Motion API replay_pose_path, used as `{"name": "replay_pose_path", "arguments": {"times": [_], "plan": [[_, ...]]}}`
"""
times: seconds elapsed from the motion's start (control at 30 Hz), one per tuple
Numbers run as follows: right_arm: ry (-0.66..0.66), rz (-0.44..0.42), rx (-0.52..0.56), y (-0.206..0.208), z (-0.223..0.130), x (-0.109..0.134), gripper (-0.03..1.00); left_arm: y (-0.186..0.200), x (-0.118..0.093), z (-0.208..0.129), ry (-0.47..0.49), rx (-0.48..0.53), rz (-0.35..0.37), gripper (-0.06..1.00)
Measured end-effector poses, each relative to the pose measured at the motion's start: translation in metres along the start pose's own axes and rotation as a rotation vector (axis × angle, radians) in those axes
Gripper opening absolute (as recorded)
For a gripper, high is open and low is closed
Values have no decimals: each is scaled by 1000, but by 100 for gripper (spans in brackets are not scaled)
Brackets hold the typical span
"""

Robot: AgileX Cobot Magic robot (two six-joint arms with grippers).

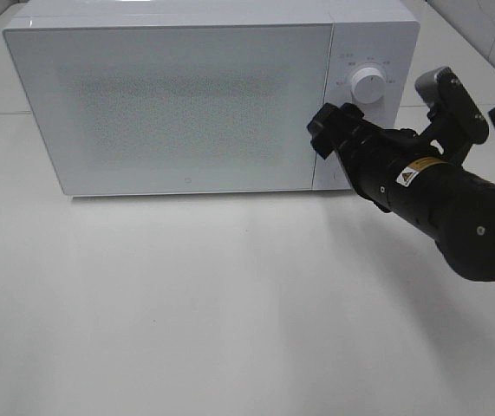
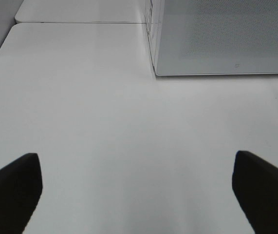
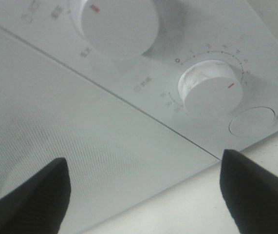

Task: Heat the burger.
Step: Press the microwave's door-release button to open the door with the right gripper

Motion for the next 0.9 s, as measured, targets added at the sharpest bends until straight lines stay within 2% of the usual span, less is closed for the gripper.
{"name": "replay_pose_path", "arguments": {"times": [0.03,0.07,0.13,0.17,0.23,0.33,0.4,0.53,0.6,0.73,0.77,0.8,0.83,0.9], "plan": [[0,0,0,0,0,0,76,0,0,0,0,0,0,98],[110,-29,47,5,-3,-1,76,0,0,0,0,0,0,98],[155,-36,65,8,-4,0,76,0,0,0,0,0,0,98],[262,-58,118,14,-8,0,76,0,0,0,0,0,0,98],[309,-63,139,17,-9,0,76,0,0,0,0,0,0,98],[455,-93,249,30,-18,-4,76,0,0,0,0,0,0,98],[481,-95,269,33,-19,-4,76,0,0,0,0,0,0,98],[597,-106,387,50,-28,-6,76,0,0,0,0,0,0,98],[622,-101,404,53,-28,-5,76,0,0,0,0,0,0,98],[754,-63,473,72,-27,4,78,0,0,0,0,0,0,98],[754,-63,473,72,-27,4,78,0,0,0,0,0,0,98],[818,-55,511,79,-26,8,80,0,0,0,0,0,0,98],[818,-55,511,79,-26,8,80,0,0,0,0,0,0,98],[901,-60,559,92,-20,14,81,0,0,0,0,0,0,98]]}}
Point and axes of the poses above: a point on each arm's last joint axis where the gripper is mounted, y pointing back along that axis away from the gripper, x along the wrist's bending axis when the last joint is at zero, z = x × y, the point moved 8 cm from there along -y, pointing out along that axis toward the gripper, and after that the axes turned 11 degrees about -y, right-handed, at the moved point
